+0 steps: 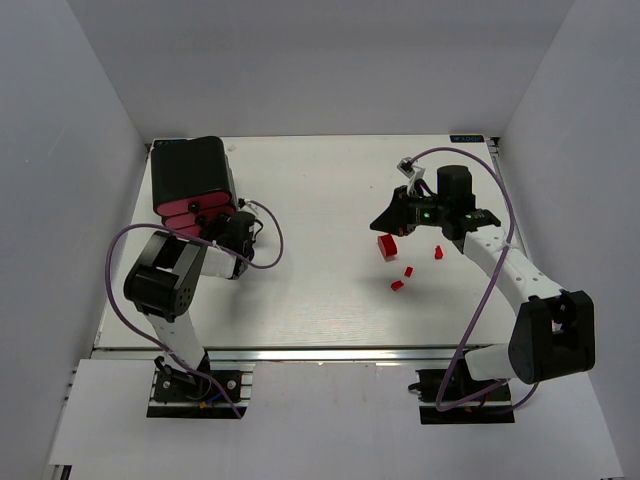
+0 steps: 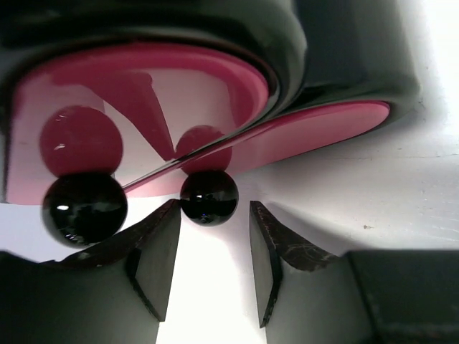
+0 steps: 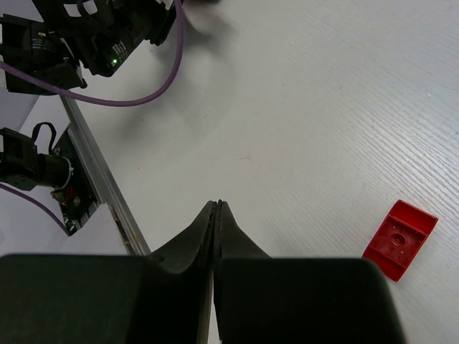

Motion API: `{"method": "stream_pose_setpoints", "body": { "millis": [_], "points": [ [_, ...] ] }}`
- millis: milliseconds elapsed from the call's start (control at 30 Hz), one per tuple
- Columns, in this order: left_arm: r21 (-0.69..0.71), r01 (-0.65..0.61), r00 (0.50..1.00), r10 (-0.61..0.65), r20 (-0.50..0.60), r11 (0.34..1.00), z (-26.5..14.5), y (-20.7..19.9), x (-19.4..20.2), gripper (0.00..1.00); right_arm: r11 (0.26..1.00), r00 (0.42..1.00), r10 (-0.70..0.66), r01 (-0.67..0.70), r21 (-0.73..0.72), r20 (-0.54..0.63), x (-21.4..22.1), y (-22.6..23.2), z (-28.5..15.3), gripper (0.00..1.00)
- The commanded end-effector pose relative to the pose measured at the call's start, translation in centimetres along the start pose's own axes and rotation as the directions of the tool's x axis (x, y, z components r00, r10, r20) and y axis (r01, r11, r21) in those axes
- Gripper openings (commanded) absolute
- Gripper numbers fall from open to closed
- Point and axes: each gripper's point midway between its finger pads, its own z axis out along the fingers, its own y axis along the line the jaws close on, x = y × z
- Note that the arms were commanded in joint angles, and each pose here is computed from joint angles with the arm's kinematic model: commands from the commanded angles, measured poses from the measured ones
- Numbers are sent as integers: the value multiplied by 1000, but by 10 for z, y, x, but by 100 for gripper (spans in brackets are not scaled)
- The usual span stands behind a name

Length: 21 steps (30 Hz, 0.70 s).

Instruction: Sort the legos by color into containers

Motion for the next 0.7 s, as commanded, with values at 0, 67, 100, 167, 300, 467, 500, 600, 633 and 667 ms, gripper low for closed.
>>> {"method": "stream_pose_setpoints", "body": {
  "millis": [0,67,100,167,300,467,500,600,633,667],
  "points": [
    [-34,37,999,-37,14,999,3,11,-12,52,999,999,-44,44,-13,22,-11,4,0,0],
    [-28,34,999,-34,13,999,4,9,-11,50,999,999,-45,46,-13,23,-11,4,-1,0],
    [-29,34,999,-34,12,999,4,8,-10,47,999,999,-44,44,-12,22,-11,4,-1,0],
    [-27,36,999,-36,12,999,3,9,-11,43,999,999,-48,48,-11,24,-11,3,-1,0],
    [-30,50,999,-49,20,998,0,13,-12,30,999,999,-45,45,-13,21,-10,4,0,0],
    [-17,69,997,-69,36,997,-11,18,-13,14,999,999,-48,49,-18,25,-12,6,-2,0],
    [-8,65,997,-65,42,998,-14,17,-13,14,999,998,-49,50,-21,25,-12,7,-2,0],
    [17,103,994,-103,26,995,-23,19,-7,12,998,998,-55,56,-25,32,-14,10,-4,0],
    [24,135,991,-135,19,991,-25,18,-4,11,998,998,-58,59,-25,35,-15,11,-4,0],
    [45,116,993,-116,5,992,-31,13,5,11,998,998,-58,59,-25,38,-16,11,-5,0]
  ]
}}
